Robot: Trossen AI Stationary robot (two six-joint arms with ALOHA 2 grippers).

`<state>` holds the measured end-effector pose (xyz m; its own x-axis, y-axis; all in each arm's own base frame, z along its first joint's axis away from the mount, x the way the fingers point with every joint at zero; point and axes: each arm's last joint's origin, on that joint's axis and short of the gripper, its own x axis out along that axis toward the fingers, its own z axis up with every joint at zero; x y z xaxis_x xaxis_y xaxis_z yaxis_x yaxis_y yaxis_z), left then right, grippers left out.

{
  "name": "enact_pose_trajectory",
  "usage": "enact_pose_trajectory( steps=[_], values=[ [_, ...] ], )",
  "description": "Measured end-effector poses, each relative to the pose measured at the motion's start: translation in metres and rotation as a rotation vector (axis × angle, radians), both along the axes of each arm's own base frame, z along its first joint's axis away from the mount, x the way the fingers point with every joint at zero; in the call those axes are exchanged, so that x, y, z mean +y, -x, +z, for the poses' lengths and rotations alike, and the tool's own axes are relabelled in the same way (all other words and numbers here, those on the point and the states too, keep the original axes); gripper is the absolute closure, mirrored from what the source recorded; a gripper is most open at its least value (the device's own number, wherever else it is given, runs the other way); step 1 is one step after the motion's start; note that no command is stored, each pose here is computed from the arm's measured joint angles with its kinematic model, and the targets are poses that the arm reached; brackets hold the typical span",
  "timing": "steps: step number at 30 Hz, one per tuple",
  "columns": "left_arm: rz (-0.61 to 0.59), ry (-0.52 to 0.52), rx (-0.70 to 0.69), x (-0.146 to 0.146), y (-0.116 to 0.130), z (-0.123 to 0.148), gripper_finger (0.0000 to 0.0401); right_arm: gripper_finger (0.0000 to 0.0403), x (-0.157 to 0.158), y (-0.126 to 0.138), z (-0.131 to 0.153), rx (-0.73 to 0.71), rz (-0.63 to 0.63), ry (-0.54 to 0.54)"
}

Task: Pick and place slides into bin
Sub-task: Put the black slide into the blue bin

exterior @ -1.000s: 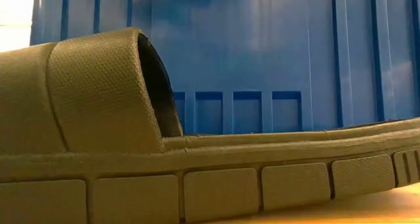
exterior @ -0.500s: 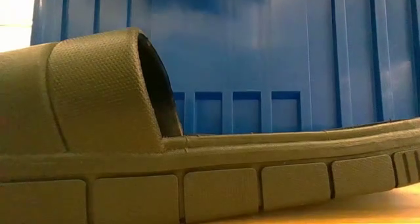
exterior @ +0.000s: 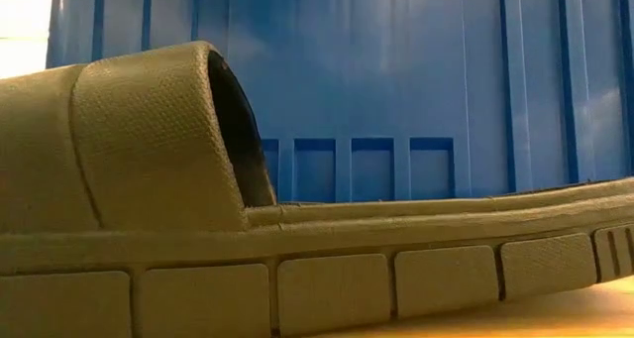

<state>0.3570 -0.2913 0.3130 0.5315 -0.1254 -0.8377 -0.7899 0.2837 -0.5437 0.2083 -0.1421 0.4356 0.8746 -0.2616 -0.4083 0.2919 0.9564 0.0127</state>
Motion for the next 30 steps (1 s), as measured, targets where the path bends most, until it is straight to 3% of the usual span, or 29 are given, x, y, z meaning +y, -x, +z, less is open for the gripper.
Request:
enact_pose_trajectory(
  steps=[4,11,16,21,30],
  values=[
    [0.105,0.028,0.101,-0.02,0.029,-0.006,0.0208,0.0333,0.0,0.0,0.0,0.0,0.001,0.0],
    [0.297,0.002,0.076,-0.048,0.066,-0.026,0.0208,0.0337,0.0,0.0,0.0,-0.003,-0.006,-0.014],
    [0.32,-0.082,0.088,-0.043,0.064,-0.049,0.0208,0.0333,0.0,0.0,0.0,-0.005,-0.009,-0.019],
    [0.352,-0.188,0.012,-0.034,0.058,-0.07,0.0208,0.0334,0.0,0.0,0.0,-0.006,-0.01,-0.023],
    [0.357,-0.206,-0.058,-0.034,0.065,-0.105,0.0208,0.033,0.0,0.0,0.0,-0.009,-0.015,-0.035]
  ],
)
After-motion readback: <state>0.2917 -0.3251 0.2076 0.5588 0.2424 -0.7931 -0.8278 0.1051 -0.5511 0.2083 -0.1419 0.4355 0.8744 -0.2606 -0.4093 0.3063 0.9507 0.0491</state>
